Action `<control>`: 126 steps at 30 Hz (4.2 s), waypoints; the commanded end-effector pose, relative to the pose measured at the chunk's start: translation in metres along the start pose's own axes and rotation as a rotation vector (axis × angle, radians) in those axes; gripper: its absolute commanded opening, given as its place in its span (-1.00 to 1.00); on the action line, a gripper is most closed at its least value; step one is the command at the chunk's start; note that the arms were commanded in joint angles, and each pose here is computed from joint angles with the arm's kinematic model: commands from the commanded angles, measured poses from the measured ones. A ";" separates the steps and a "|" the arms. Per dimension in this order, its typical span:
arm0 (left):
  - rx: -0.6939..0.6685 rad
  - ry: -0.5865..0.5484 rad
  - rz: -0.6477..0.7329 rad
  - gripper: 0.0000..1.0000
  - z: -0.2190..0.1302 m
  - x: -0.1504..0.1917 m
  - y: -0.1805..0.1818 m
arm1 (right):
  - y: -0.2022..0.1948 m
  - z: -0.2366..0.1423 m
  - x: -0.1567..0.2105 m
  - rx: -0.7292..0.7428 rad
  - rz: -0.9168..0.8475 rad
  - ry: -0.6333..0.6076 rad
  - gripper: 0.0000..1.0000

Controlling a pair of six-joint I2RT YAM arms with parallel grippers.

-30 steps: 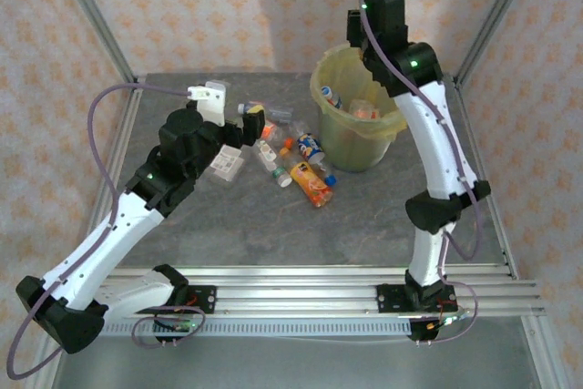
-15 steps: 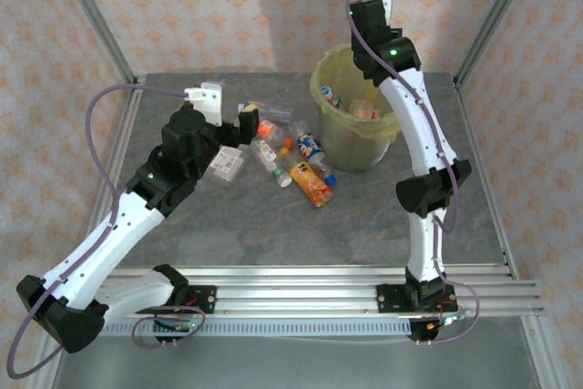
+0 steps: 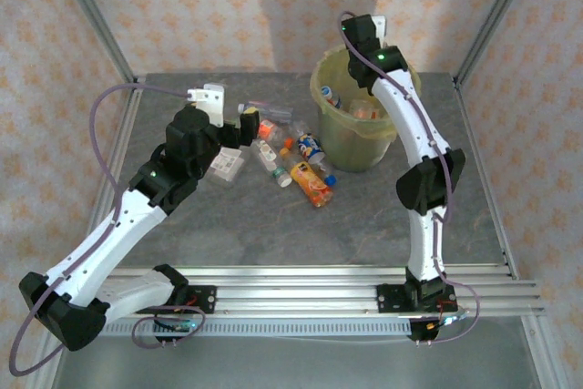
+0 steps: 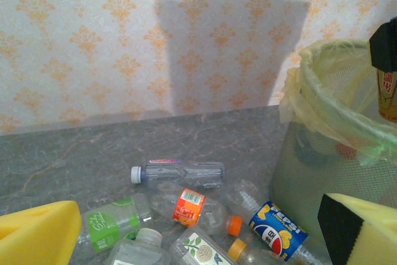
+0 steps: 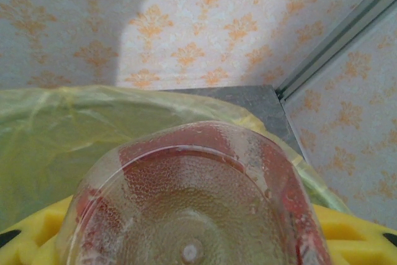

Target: Put the plastic bottles in the bin

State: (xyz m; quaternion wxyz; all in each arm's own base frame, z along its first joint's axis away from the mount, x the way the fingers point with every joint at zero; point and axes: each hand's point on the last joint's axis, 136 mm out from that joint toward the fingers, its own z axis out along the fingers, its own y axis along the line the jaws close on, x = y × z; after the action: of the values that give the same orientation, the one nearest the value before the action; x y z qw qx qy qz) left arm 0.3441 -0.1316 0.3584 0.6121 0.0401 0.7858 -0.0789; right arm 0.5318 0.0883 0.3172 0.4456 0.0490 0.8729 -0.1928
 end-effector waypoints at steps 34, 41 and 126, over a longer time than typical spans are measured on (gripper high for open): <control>-0.112 0.077 -0.052 1.00 0.010 0.022 0.025 | -0.027 -0.002 0.029 0.016 0.075 0.111 0.97; -0.231 0.197 -0.098 1.00 0.021 0.045 0.049 | -0.033 -0.040 0.015 -0.108 0.122 0.084 0.98; -0.834 0.433 -1.083 1.00 0.201 0.215 0.169 | 0.004 -0.111 0.096 -0.505 0.291 0.126 0.98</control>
State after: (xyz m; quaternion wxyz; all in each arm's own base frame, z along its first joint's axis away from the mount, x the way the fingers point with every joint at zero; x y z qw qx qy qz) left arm 0.5023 -0.0206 0.0683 0.2467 -0.5485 0.7971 -0.0547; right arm 0.3927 0.1144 0.3131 0.4380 0.0845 0.8904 0.0904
